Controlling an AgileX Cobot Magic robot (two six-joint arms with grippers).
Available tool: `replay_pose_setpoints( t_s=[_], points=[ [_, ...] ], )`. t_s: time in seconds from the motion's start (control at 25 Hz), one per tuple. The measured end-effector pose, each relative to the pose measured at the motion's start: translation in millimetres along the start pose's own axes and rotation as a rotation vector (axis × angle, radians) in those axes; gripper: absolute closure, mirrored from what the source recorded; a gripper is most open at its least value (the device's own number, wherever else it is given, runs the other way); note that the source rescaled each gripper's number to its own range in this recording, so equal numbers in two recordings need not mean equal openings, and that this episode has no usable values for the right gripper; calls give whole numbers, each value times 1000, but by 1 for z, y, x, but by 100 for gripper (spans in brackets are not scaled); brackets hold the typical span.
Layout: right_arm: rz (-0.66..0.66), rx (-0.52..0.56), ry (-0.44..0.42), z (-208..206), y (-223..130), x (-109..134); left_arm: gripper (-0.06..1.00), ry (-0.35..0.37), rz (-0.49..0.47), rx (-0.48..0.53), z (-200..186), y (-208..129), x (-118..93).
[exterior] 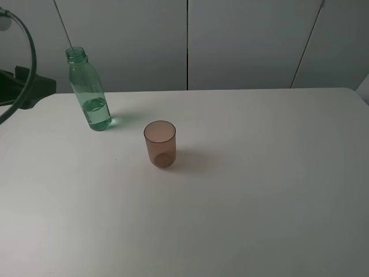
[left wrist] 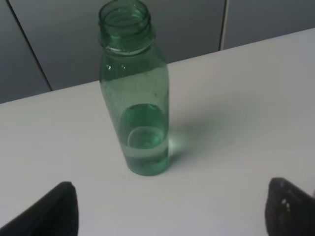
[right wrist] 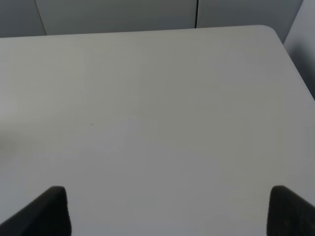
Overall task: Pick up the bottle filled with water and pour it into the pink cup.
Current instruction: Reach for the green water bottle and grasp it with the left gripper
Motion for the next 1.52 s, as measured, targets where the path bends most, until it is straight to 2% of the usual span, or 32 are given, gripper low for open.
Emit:
replay_pose_setpoints(
  t_s=[0.36,0.56,0.8,1.12,1.2,1.36,1.52],
  points=[
    [0,0,0,0,0,0,1,102,20,-13,35,-43,1],
    [0,0,0,0,0,0,1,185,54,-67,50,-61,4],
    [0,0,0,0,0,0,1,185,110,-89,71,-76,-2],
    [0,0,0,0,0,0,1,233,154,-176,91,-87,-4],
    [0,0,0,0,0,0,1,223,167,-169,97,-95,-7],
    [0,0,0,0,0,0,1,142,207,-170,112,-103,-13],
    [0,0,0,0,0,0,1,103,187,-216,122,-99,-3]
  ],
)
Point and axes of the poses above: a point on each arm's last joint axis where the gripper is mounted, z pointing out along that axis toward the gripper, x along the wrist's bending axis when the last joint is at zero, y = z × x, the point moved 5 cm from there along z, pointing out along that axis toward the gripper, and after that the axes turned 15 degrees about z, right-handed, at the moved point
